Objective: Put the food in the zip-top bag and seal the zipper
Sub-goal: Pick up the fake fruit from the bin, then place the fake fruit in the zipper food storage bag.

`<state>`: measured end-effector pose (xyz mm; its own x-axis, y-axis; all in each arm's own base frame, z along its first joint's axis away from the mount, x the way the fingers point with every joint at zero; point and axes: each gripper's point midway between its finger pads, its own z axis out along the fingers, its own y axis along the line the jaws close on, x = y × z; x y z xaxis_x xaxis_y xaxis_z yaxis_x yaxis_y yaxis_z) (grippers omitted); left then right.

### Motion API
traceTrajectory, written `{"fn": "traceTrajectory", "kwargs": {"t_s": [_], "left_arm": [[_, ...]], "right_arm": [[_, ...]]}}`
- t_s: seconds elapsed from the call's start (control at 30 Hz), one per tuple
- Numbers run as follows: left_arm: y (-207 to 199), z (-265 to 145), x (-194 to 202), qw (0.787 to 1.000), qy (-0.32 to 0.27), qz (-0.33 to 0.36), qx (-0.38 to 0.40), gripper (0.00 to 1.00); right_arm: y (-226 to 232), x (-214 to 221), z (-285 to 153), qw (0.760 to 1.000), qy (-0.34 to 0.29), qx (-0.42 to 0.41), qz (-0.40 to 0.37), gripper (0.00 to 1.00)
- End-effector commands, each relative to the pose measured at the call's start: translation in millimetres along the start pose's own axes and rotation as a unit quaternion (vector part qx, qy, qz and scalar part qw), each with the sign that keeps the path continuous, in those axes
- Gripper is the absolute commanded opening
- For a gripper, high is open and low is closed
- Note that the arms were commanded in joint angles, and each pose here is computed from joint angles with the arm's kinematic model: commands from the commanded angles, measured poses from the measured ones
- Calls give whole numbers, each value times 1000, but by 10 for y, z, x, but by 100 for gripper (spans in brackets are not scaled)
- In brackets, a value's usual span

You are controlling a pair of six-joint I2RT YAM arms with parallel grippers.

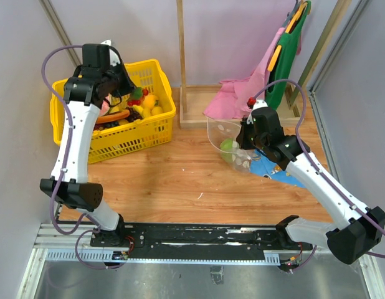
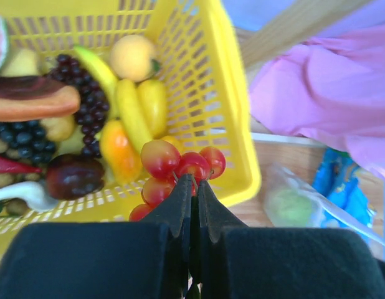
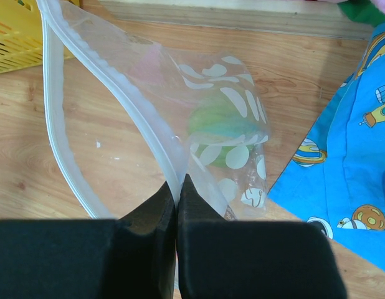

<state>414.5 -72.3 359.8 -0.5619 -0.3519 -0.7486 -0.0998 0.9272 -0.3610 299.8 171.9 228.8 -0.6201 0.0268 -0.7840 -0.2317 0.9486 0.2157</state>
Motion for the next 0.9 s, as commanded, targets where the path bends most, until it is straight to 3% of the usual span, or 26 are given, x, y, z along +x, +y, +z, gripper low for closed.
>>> {"fn": "traceTrajectory", "kwargs": {"t_s": [0.0, 0.33, 0.6, 0.87], "left_arm": [[-537, -351, -35, 994, -20, 23, 108, 0], [-1417, -536, 490, 969, 2, 99, 226, 0], [-2163, -642, 1075, 935, 26, 167, 313, 0], [-2574, -587, 1546, 909, 50, 208, 358, 0]], "right_arm": [[35, -145, -73, 1000, -17, -12, 15, 1], [93, -123, -63, 999, -12, -28, 20, 1], [161, -123, -82, 999, -10, -46, 18, 1], [232, -132, -130, 997, -15, -68, 16, 1]]}}
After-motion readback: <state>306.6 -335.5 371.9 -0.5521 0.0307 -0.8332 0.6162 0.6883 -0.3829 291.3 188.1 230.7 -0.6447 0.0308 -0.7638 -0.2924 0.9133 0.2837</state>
